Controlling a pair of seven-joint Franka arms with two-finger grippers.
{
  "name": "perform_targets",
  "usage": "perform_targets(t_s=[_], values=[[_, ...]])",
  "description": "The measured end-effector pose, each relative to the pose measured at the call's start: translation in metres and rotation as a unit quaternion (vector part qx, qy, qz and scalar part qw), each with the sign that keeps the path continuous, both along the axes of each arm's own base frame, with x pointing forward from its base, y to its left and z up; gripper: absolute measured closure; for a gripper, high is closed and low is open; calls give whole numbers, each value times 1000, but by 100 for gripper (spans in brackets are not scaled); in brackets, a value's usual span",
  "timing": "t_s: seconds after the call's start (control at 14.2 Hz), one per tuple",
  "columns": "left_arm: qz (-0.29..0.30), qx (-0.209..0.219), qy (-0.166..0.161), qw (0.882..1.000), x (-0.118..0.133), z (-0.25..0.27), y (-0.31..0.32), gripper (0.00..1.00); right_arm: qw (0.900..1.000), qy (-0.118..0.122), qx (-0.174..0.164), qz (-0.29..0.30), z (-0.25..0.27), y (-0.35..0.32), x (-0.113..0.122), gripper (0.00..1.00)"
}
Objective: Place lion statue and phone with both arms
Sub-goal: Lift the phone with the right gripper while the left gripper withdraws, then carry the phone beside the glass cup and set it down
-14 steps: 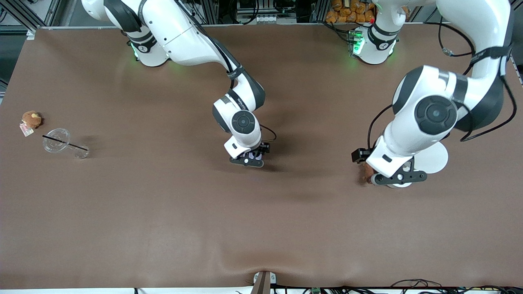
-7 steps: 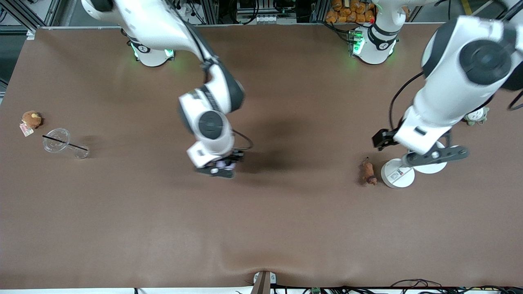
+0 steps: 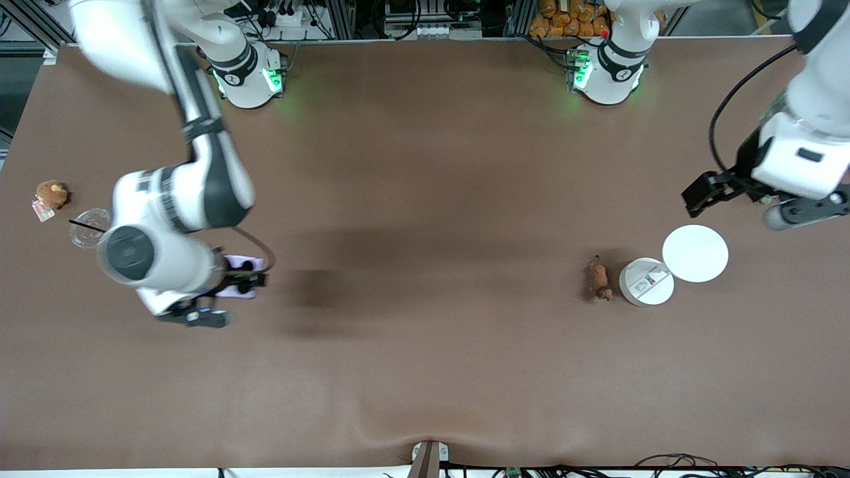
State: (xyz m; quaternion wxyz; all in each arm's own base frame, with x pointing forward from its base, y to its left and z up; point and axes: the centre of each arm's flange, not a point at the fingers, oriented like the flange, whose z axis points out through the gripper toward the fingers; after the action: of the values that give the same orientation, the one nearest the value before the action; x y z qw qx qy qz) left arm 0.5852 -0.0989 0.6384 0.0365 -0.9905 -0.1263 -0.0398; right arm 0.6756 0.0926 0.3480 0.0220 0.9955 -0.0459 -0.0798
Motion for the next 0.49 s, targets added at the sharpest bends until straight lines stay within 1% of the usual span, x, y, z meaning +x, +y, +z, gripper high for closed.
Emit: perform_targets(t_s=[0.14, 0.28, 0.42, 0.49], values=[[1, -1, 5, 1000, 0, 2, 21, 0, 1000, 5, 5, 25, -25, -51, 8, 16], [-18, -5, 12, 1000, 2, 1, 45, 0, 999, 16, 8, 41, -57, -93, 10, 16], [-29, -10, 15, 999, 3, 1, 63, 0, 998, 39, 16, 56, -92, -139, 3, 16], [-31, -11, 14, 999, 3, 2, 66, 0, 997, 43, 20, 64, -110, -162, -3, 16]])
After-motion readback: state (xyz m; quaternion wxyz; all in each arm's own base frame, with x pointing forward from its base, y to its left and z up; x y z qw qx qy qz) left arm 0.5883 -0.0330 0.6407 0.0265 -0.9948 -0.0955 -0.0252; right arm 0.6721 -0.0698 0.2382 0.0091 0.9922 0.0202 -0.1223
